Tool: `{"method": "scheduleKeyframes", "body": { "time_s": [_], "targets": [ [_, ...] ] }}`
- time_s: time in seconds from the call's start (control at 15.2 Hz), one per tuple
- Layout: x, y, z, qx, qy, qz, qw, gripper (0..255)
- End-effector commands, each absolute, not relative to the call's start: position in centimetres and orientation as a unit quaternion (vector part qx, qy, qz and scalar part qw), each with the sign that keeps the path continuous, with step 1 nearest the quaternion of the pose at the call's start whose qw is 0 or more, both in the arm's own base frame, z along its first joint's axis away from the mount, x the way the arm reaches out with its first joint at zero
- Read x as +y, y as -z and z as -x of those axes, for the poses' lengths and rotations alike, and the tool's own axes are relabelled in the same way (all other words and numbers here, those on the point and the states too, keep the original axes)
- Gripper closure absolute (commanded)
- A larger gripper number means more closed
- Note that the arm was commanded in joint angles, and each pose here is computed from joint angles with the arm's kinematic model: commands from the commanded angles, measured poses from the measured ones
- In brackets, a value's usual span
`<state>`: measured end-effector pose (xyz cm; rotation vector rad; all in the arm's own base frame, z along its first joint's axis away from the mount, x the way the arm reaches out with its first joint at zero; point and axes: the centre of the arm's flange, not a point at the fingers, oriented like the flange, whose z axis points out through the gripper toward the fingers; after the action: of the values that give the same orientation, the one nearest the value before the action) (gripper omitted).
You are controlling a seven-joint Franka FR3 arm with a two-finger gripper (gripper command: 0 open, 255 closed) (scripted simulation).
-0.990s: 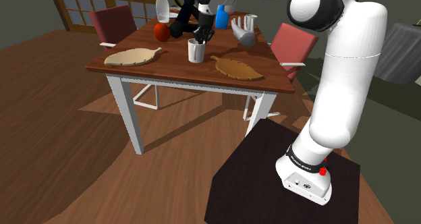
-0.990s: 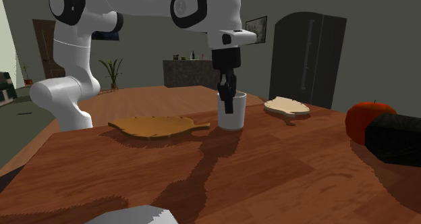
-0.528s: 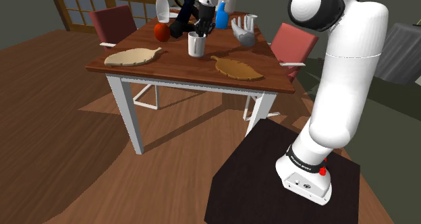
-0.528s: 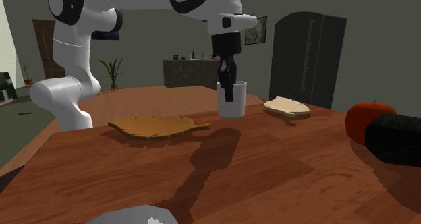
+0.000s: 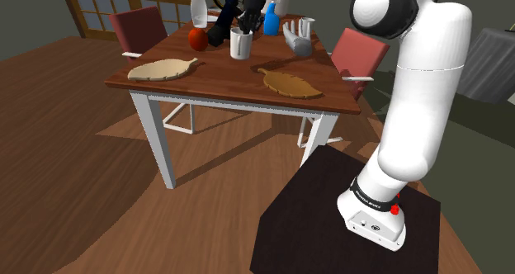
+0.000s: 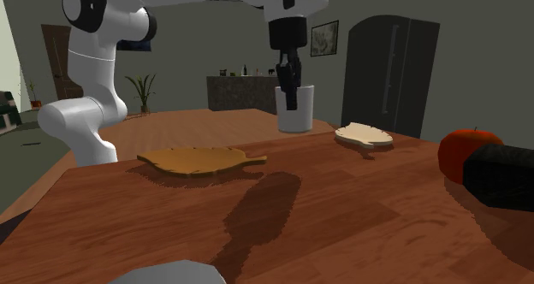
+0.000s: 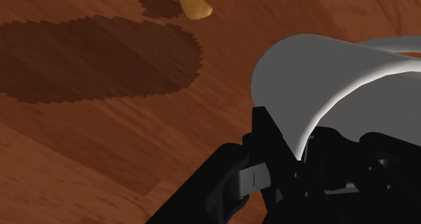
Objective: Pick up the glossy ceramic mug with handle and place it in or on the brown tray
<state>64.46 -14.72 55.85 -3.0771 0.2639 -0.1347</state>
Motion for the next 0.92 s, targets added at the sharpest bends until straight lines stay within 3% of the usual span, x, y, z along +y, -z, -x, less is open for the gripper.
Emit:
{"method": "scheduleKeyframes", "body": {
  "time_s": [0.0, 0.2, 0.86],
  "targets": [
    [-14.7, -56.9, -64.4, 0.085, 0.043, 0.995, 0.025, 255],
    [-14.7, -58.1, -64.4, 0.085, 0.043, 0.995, 0.025, 255],
    [-17.7, -59.5, -51.7, 0.085, 0.043, 0.995, 0.025, 255]
  ]
}}
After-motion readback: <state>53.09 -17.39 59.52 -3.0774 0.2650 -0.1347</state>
